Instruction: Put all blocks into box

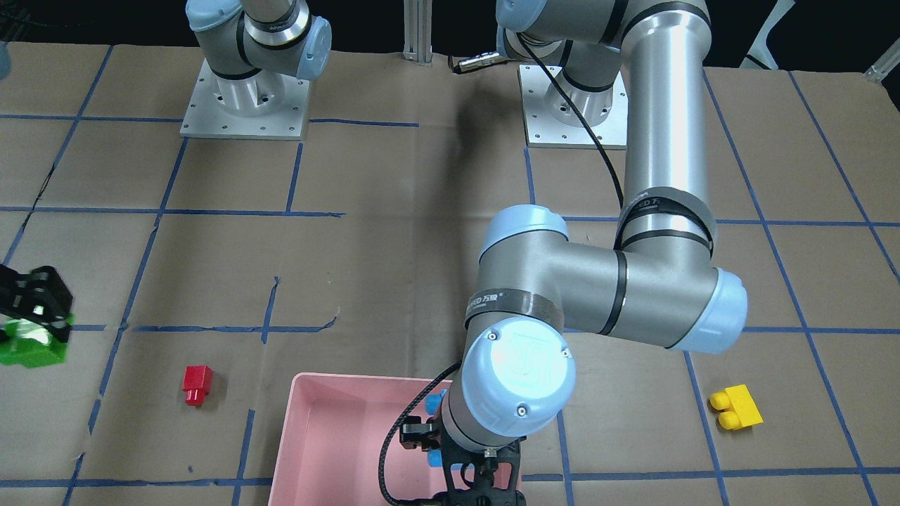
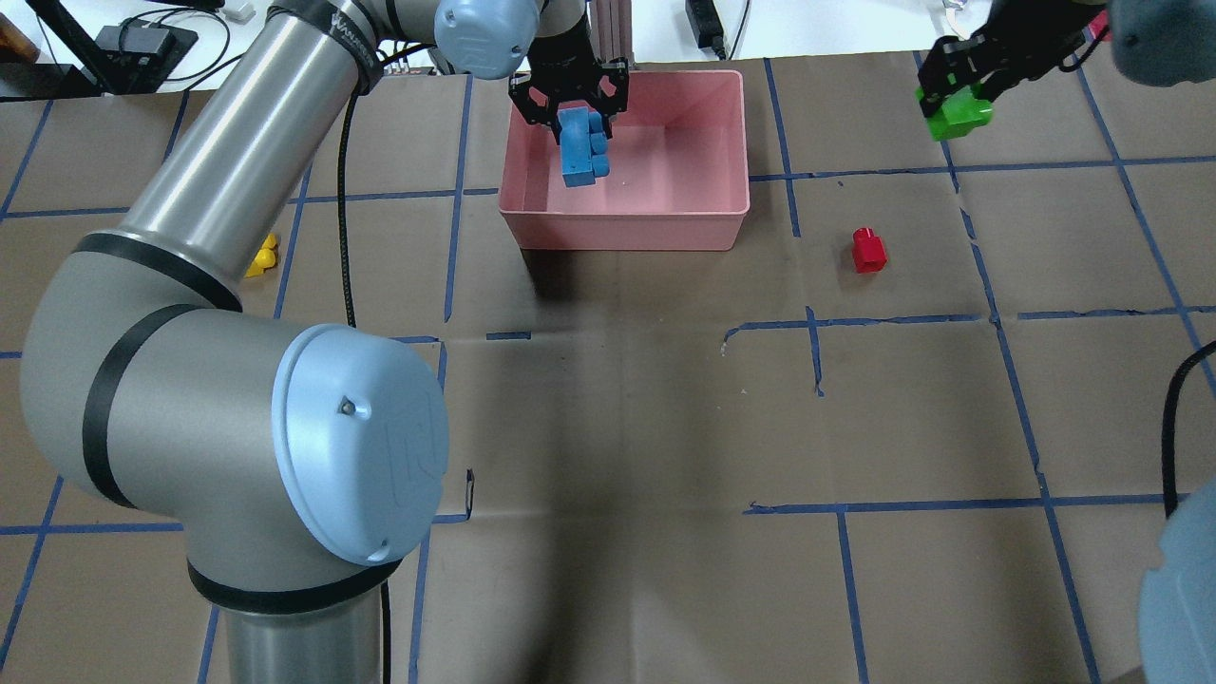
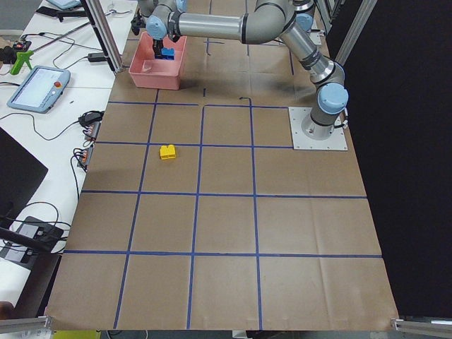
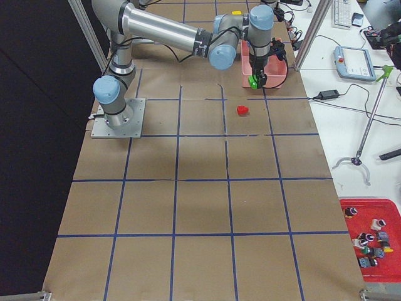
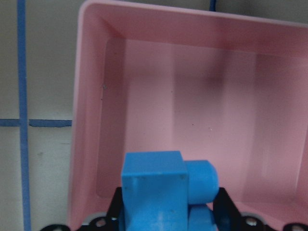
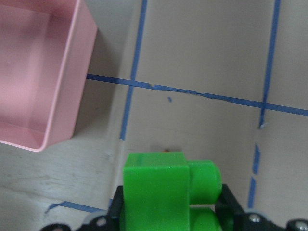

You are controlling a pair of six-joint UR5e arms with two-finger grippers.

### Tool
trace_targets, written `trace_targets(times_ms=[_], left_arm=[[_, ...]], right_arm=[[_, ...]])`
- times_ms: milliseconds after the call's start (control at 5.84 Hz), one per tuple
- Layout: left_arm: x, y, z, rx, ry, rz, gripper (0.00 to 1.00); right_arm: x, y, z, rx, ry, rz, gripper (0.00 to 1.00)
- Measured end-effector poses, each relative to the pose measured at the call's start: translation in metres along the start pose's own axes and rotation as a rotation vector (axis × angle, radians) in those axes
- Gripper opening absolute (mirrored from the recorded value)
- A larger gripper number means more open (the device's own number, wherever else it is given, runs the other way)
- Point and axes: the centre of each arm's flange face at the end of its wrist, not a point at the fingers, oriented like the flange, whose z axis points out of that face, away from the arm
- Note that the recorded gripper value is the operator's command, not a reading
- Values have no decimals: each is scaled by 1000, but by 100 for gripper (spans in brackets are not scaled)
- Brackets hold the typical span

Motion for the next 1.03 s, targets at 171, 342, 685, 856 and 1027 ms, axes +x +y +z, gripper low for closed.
trace_targets(times_ms=[171,342,685,856,1027], left_arm=[[3,-2,-5,36,8,7,100],[-6,-5,-18,63,12,2,100],[-68,-14,-75,100,15,-73,100],[-110,-18,-98,111,16,-127,100],[-147,-20,-108,111,8,-174,100]], right_arm=[[-35,-12,14,14,-30,8,6],[-59,-29,25,46,-39,15,6],[-104,-64,51,62,-86,87,7],[-134,-88,68,66,-139,126,7],[-168,-111,92,60,-170,158,18]])
